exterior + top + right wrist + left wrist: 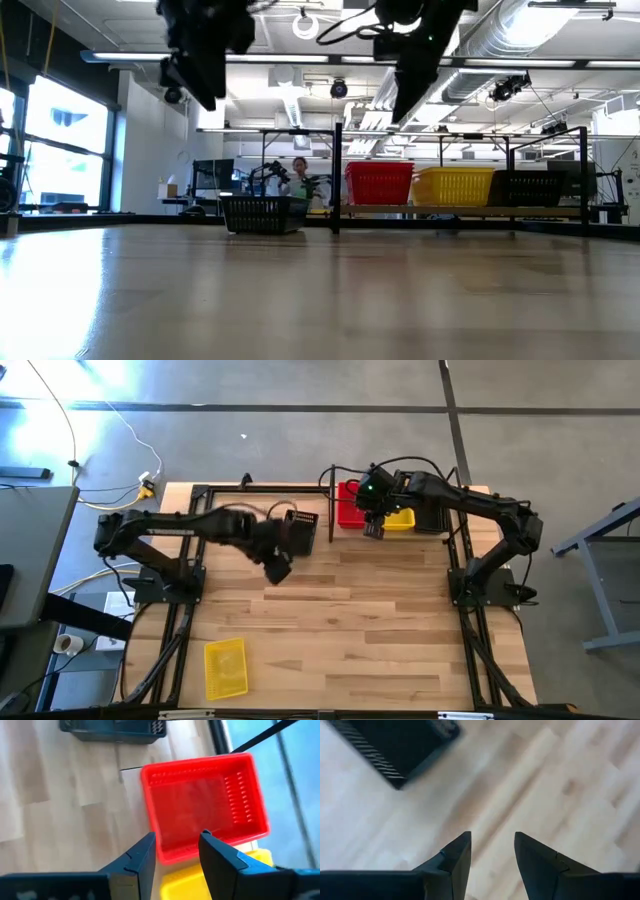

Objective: Stack baskets on shelf by color
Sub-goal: Stack the yellow bin on top of the yellow bin on the shelf

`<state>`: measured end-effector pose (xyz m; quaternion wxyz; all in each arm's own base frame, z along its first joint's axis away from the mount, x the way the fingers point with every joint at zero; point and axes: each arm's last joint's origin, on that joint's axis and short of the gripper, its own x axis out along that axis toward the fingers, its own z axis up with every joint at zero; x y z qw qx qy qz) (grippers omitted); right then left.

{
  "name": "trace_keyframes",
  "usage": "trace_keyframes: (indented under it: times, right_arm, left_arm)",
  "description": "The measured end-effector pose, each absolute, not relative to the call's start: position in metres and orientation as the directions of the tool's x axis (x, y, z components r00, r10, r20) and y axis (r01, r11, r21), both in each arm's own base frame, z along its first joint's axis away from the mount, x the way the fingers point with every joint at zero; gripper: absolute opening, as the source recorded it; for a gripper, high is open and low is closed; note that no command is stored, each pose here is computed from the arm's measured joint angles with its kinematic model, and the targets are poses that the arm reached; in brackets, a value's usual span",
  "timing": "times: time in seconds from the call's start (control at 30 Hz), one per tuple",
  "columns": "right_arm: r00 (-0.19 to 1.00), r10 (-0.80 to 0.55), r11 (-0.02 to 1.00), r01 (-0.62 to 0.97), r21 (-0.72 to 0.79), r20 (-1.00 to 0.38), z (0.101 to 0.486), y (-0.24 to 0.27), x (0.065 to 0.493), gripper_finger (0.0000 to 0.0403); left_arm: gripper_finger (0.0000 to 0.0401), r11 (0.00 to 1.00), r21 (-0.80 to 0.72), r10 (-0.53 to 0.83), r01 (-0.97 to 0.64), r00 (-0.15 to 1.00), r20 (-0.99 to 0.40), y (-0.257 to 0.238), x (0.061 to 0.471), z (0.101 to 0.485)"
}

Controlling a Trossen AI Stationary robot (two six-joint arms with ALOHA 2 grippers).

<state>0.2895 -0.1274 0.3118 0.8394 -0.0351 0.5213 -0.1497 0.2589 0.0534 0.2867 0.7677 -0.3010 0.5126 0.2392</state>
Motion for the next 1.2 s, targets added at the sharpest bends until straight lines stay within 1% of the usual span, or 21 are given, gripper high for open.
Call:
trace_keyframes:
  times: [0.07, 0.13, 0.2, 0.3, 0.43, 0.53, 0.73, 0.9, 1.03, 1.2]
  right_arm:
    - [0.408, -0.274, 0.954, 0.231, -0.191, -0.871, 0.316, -0.125, 0.289, 0.0134]
    - [0.403, -0.264, 0.954, 0.243, -0.175, -0.876, 0.318, -0.121, 0.289, 0.0134]
    - [0.397, -0.253, 0.955, 0.246, -0.164, -0.882, 0.319, -0.115, 0.290, 0.0134]
    - [0.408, -0.242, 0.959, 0.238, -0.153, -0.881, 0.321, -0.105, 0.294, 0.0134]
    - [0.424, -0.229, 0.962, 0.233, -0.139, -0.876, 0.321, -0.089, 0.300, 0.0134]
    - [0.435, -0.213, 0.963, 0.243, -0.114, -0.875, 0.321, -0.076, 0.304, 0.0134]
    - [0.452, -0.181, 0.968, 0.240, -0.076, -0.873, 0.322, -0.052, 0.309, 0.0134]
    - [0.468, -0.136, 0.975, 0.219, -0.035, -0.873, 0.322, -0.025, 0.313, 0.0134]
    - [0.490, -0.099, 0.983, 0.182, -0.010, -0.866, 0.322, 0.002, 0.315, 0.0134]
    - [0.508, -0.104, 0.987, 0.161, -0.024, -0.855, 0.323, 0.030, 0.314, 0.0134]
  left_arm:
    - [0.0140, 0.736, -0.230, 0.034, -0.637, 0.374, -0.927, 0.034, 0.259, 0.291]
    - [0.0140, 0.751, -0.231, 0.007, -0.619, 0.357, -0.934, 0.015, 0.255, 0.293]
    - [0.0140, 0.745, -0.241, -0.016, -0.622, 0.344, -0.939, -0.003, 0.252, 0.294]
    - [0.0140, 0.730, -0.227, -0.036, -0.645, 0.295, -0.955, -0.027, 0.244, 0.293]
    - [0.0140, 0.705, -0.183, -0.023, -0.685, 0.235, -0.972, -0.058, 0.232, 0.292]
    - [0.0140, 0.664, -0.181, -0.032, -0.726, 0.214, -0.976, -0.079, 0.223, 0.291]
    - [0.0140, 0.558, -0.203, -0.032, -0.805, 0.223, -0.974, -0.119, 0.206, 0.291]
    - [0.0140, 0.483, -0.197, -0.043, -0.853, 0.201, -0.979, -0.148, 0.190, 0.286]
    - [0.0140, 0.405, -0.162, -0.029, -0.900, 0.165, -0.986, -0.168, 0.176, 0.275]
    - [0.0140, 0.302, -0.120, -0.002, -0.946, 0.125, -0.992, -0.186, 0.159, 0.256]
